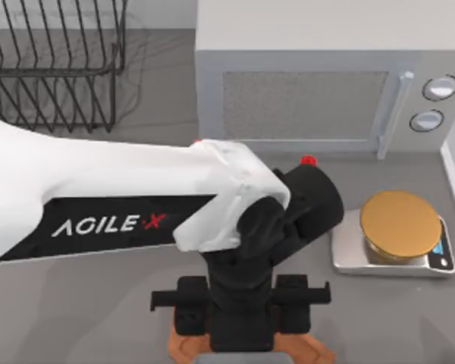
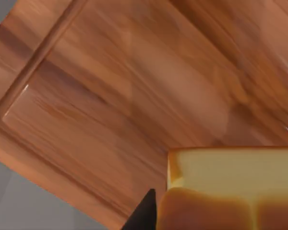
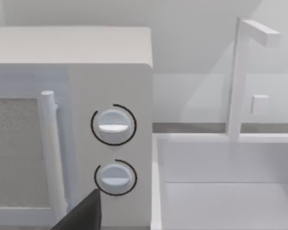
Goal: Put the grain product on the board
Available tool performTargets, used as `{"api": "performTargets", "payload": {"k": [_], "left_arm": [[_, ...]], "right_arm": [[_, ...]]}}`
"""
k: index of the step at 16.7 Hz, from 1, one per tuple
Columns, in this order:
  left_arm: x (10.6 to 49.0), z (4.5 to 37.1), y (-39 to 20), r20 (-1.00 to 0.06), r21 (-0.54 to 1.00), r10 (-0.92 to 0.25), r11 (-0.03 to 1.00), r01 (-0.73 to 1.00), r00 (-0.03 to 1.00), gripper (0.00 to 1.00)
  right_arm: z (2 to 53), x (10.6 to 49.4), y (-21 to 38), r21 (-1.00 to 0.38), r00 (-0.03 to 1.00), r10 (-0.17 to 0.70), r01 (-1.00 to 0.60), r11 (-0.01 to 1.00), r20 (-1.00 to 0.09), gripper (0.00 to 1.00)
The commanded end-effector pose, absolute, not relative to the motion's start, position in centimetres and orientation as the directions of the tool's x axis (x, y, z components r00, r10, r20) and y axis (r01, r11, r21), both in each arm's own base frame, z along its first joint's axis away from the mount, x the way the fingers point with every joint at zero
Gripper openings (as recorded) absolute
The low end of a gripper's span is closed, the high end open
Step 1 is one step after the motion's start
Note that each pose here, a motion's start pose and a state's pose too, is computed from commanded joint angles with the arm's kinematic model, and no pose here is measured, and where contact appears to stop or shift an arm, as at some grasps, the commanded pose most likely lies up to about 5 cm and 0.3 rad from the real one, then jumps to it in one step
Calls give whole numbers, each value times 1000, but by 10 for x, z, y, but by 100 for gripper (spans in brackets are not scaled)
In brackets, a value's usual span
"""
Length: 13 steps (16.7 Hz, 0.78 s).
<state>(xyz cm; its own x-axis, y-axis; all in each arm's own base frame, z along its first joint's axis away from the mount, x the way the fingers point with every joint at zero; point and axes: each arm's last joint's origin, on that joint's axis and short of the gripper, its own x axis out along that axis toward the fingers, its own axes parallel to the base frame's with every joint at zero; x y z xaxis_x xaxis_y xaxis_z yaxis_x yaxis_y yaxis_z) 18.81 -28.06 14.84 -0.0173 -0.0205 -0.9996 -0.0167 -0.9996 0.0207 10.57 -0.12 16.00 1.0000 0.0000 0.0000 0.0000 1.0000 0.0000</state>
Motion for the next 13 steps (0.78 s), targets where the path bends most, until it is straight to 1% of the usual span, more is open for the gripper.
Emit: {"api": "performTargets", "payload": {"k": [2, 6, 13], "left_arm": [[187, 140, -280, -1000, 5, -4, -1000, -19, -27, 0], [187, 139, -279, -1000, 1, -1, -1000, -19, -29, 0], [187, 139, -279, -1000, 1, -1, -1000, -19, -29, 53]], "right_arm": [[160, 106, -1, 0, 1000, 0, 0, 1000, 0, 100], [160, 106, -1, 0, 1000, 0, 0, 1000, 0, 100], [160, 106, -1, 0, 1000, 0, 0, 1000, 0, 100]]}}
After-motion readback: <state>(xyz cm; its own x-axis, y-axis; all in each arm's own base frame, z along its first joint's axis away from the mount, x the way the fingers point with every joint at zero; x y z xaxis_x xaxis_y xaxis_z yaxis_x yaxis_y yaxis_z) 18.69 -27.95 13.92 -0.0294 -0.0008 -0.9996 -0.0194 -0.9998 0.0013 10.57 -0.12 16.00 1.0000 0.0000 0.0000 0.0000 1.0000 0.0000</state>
